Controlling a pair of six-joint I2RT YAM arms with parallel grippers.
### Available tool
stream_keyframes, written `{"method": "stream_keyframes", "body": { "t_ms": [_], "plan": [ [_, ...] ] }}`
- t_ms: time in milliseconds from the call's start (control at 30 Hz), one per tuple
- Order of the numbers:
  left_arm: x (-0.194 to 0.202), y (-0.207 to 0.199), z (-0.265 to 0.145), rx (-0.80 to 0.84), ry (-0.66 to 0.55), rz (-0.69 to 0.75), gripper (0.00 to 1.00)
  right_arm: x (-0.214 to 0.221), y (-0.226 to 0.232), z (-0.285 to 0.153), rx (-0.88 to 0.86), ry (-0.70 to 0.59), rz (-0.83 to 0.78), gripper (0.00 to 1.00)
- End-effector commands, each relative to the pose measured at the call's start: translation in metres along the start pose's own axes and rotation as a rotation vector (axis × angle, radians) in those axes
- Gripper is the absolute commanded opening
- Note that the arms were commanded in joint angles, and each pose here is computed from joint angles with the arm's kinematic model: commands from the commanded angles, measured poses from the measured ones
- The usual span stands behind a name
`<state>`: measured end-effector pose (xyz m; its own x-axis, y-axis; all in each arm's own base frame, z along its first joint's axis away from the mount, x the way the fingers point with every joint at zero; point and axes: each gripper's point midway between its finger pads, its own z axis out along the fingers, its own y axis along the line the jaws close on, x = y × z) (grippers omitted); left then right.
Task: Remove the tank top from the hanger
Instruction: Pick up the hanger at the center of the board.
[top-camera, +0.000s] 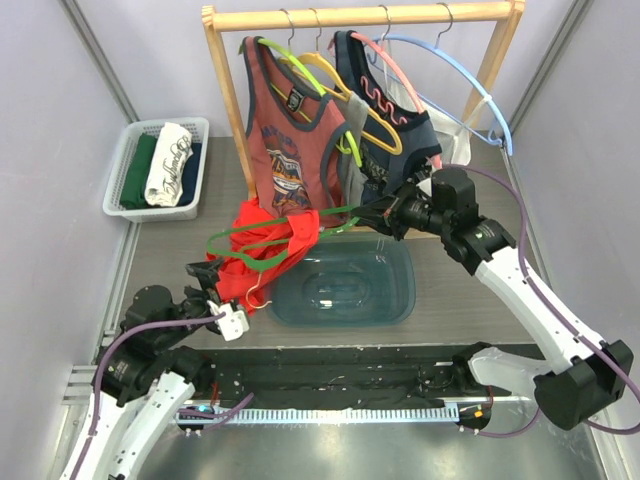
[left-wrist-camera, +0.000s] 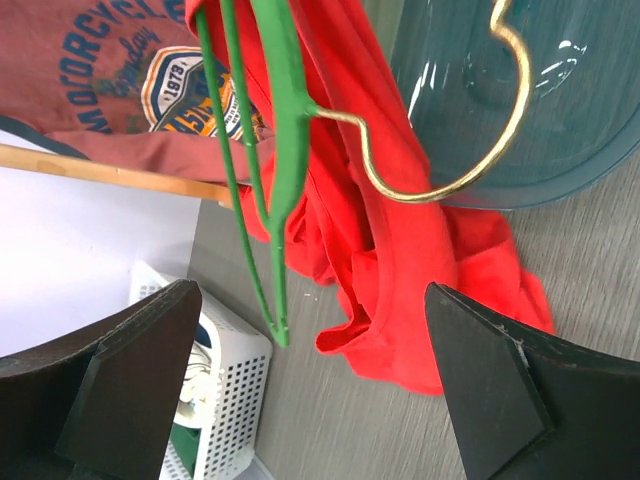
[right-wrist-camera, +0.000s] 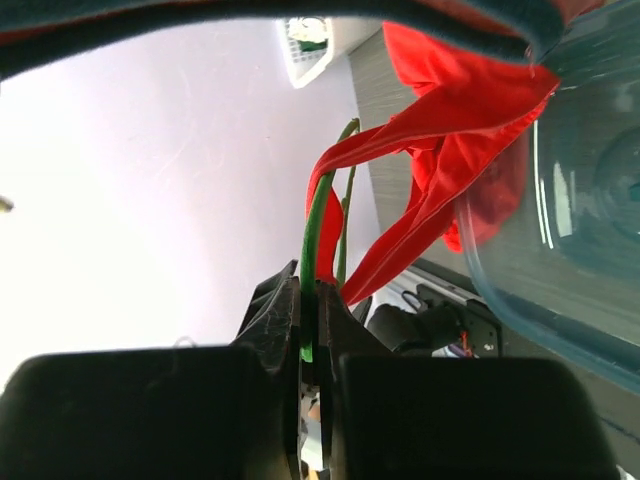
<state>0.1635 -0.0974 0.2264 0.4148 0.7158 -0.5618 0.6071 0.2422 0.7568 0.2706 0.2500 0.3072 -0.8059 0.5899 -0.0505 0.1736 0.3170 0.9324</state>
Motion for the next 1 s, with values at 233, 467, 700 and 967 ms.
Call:
{"method": "stream_keyframes", "body": {
  "t_ms": [233, 467, 700, 967],
  "plan": [
    [-0.029, 0.057, -0.001, -0.198, -0.094, 0.088, 1.00, 0.013, 0.021, -0.028, -0.130, 0.027, 0.053, 0.01],
    [-0.013, 0.013, 0.007, -0.123, -0.117, 0.302, 1.00, 0.016, 0.029, -0.034, -0.153, 0.034, 0.045, 0.01],
    [-0.019, 0.029, 0.013, -0.198, -0.143, 0.309, 1.00, 0.022, 0.035, -0.042, -0.178, 0.054, 0.051, 0.01],
    [-0.032, 0.053, 0.033, -0.275, -0.221, 0.289, 1.00, 0.026, 0.038, -0.052, -0.213, 0.054, 0.079, 0.01]
  ]
}}
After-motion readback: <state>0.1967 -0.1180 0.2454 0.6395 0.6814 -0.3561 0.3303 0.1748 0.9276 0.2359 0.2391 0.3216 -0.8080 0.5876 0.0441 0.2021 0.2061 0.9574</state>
